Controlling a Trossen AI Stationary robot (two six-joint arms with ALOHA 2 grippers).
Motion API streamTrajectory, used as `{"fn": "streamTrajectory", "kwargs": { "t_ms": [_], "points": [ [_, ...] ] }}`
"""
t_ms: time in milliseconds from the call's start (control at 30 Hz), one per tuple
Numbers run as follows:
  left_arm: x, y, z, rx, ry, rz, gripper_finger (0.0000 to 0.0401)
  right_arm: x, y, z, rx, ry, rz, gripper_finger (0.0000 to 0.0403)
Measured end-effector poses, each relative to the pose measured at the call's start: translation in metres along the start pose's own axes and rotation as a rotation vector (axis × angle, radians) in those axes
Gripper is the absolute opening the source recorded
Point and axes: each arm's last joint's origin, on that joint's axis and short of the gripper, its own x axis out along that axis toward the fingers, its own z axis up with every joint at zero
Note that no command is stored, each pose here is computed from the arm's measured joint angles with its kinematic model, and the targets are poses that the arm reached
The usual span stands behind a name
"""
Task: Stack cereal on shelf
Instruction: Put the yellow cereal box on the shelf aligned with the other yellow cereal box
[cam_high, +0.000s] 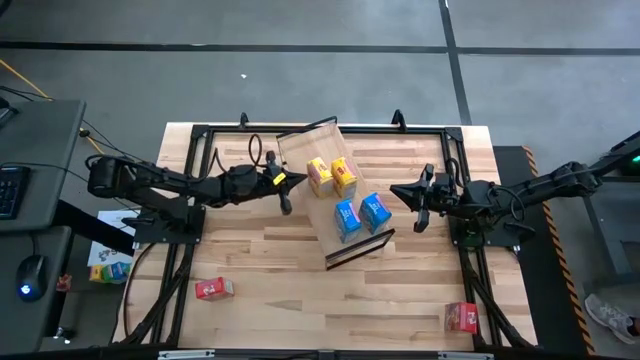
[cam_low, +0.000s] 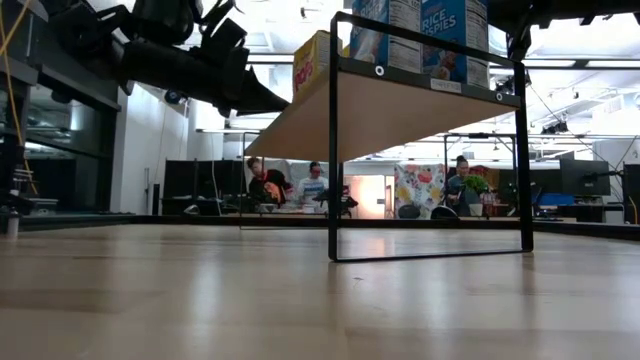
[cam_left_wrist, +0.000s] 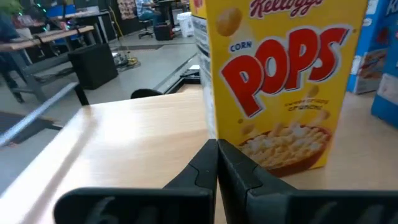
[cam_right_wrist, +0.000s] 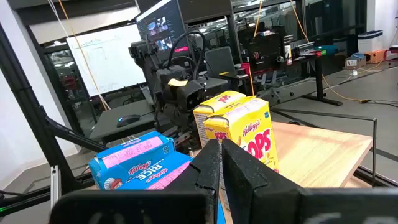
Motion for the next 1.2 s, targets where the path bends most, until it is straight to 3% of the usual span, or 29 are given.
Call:
{"fn": "streamTrajectory", "kwargs": {
  "t_ms": [233, 567, 1200],
  "points": [
    [-0.004, 0.015, 0.015, 0.074, -0.043, 0.142, 0.0000, 0.000, 0.000, 0.000, -0.002, 0.003, 0.000, 0.0011],
    [0.018, 0.027, 0.030, 0.095, -0.060, 0.102, 0.0000, 0.000, 0.000, 0.000, 0.000, -0.001, 0.000, 0.0011],
    [0.054, 0.028, 0.022, 0.154, -0.022, 0.041, 0.0000, 0.000, 0.000, 0.000, 0.001, 0.000, 0.000, 0.0011]
  ]
}}
